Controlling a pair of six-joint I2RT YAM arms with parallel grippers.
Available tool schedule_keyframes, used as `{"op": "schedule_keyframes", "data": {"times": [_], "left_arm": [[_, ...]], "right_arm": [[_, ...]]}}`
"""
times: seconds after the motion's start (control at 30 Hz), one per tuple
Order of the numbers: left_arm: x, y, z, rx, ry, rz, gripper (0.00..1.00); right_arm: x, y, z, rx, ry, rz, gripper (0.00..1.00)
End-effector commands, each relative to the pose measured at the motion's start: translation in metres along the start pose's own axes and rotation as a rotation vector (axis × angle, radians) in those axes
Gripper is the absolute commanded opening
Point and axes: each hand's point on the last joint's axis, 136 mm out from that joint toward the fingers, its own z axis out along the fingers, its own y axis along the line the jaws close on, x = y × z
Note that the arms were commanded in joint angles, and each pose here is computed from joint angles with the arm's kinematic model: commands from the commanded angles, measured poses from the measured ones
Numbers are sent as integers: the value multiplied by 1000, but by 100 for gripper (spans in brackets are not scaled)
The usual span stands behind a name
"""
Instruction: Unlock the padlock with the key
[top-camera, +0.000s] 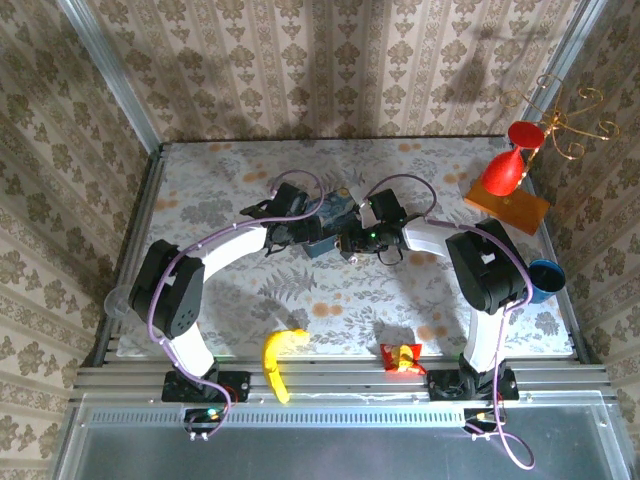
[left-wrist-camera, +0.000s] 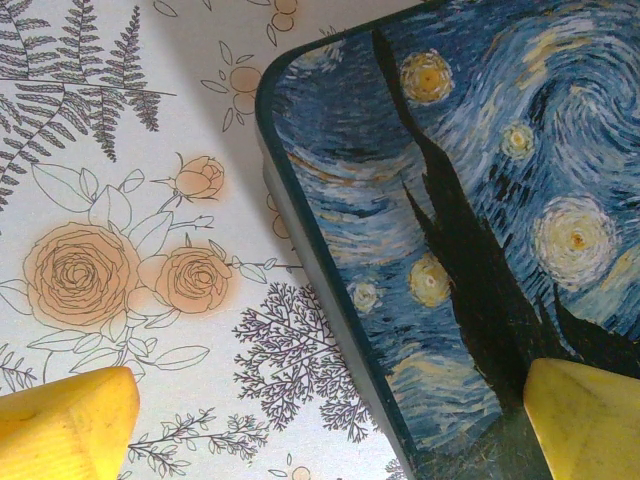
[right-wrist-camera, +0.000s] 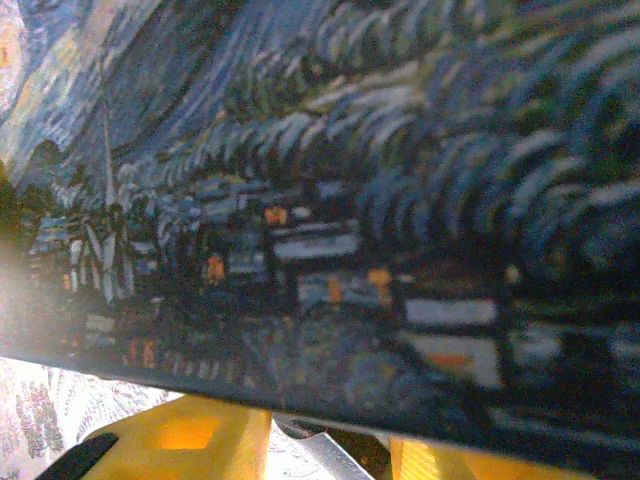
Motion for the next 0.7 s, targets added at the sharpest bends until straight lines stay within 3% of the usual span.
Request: {"op": "schedule_keyframes", "data": {"times": [0.0, 0.3, 0.67], "left_arm": [[10, 11, 10, -42, 37, 0, 100], [11, 9, 11, -32, 44, -6, 100], [12, 12, 10, -44, 45, -11, 100]], "right_arm": [[6, -1, 8, -7, 18, 15, 33], [15, -6, 12, -3, 21, 18, 45], [25, -12, 13, 5, 26, 31, 38]]}}
